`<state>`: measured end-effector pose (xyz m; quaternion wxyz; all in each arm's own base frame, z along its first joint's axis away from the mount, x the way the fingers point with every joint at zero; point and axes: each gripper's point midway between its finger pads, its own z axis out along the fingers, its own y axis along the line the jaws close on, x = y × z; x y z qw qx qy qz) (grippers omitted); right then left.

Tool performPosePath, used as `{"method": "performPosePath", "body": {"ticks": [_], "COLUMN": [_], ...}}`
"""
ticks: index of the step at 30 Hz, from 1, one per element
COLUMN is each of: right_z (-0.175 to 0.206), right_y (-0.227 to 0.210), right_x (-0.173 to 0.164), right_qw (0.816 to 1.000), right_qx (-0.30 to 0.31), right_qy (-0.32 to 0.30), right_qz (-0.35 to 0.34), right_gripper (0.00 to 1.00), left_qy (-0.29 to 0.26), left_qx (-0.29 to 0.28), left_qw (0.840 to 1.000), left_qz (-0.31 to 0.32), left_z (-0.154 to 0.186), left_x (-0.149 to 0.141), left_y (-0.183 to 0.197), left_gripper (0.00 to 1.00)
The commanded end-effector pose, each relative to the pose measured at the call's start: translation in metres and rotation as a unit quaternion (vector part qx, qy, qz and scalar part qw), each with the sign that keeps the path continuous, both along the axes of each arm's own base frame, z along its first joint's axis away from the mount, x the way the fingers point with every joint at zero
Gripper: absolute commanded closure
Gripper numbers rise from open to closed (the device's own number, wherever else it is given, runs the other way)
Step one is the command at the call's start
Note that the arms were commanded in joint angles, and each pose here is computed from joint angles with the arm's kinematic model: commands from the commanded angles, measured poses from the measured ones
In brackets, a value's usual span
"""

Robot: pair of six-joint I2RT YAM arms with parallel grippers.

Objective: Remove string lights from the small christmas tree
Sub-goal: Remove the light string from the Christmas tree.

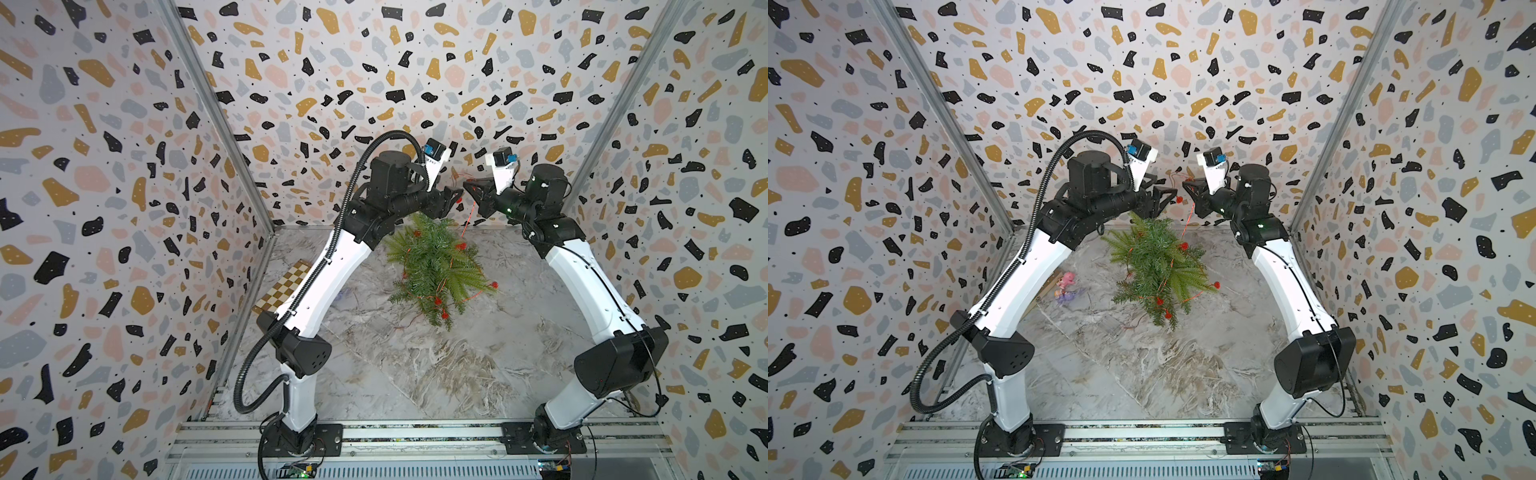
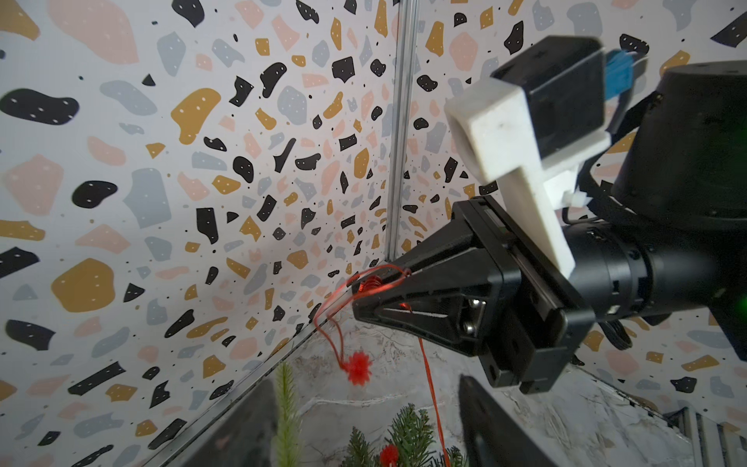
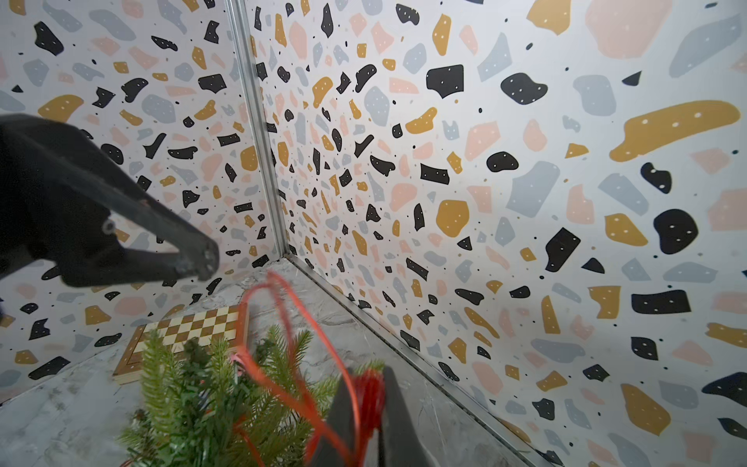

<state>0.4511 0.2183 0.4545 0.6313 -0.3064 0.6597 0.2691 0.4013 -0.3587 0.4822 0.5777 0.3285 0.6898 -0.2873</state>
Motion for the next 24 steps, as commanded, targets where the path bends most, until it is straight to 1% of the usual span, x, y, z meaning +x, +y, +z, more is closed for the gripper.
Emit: {"method": "performPosePath", "body": {"ticks": [1,5,8,9,11,13,15,17,19,21,24], "right_z": [0.033,0.032,0.031,0.030,0.029,0.027,0.024,0.022,0.021,0.021,0.021], "right_y": [-0.002,-0.006,-0.010,-0.011,-0.013,-0.016,-0.020,-0.022,-0.023,-0.026,-0.030], "right_x": [-0.021,-0.022,-0.025,-0.026,-0.030,-0.033,-0.034,-0.034,-0.034,-0.034,-0.037], "right_qw": [0.999,0.999,0.999,0.999,0.999,0.999,0.999,0.998,0.998,0.998,0.996], "right_qx": [0.019,0.020,0.022,0.023,0.026,0.025,0.025,0.027,0.030,0.031,0.035], "right_qy": [-0.032,-0.027,-0.020,-0.017,-0.014,-0.012,-0.005,-0.001,0.009,0.015,0.025], "right_qz": [0.008,-0.005,-0.016,-0.018,-0.022,-0.029,-0.040,-0.049,-0.054,-0.059,-0.073], "right_gripper": [1.00,1.00,1.00,1.00,1.00,1.00,1.00,1.00,1.00,1.00,1.00], "left_qy": [-0.005,0.027,0.070,0.085,0.118,0.149,0.169,0.183,0.200,0.208,0.204], "left_qx": [-0.005,0.028,0.059,0.061,0.059,0.043,0.007,-0.013,-0.010,-0.002,-0.003], "left_qw": [1.000,0.997,0.990,0.987,0.983,0.980,0.979,0.977,0.974,0.973,0.975], "left_qz": [0.030,0.064,0.108,0.120,0.125,0.128,0.117,0.109,0.104,0.101,0.092], "left_z": [0.022,-0.004,-0.042,-0.055,-0.084,-0.109,-0.131,-0.150,-0.167,-0.176,-0.177], "left_x": [-0.025,-0.053,-0.073,-0.083,-0.102,-0.125,-0.143,-0.155,-0.164,-0.166,-0.167], "left_y": [0.030,0.066,0.103,0.116,0.130,0.143,0.148,0.151,0.153,0.154,0.151], "left_gripper": [0.18,0.17,0.18,0.19,0.20,0.23,0.25,0.26,0.26,0.26,0.26]}}
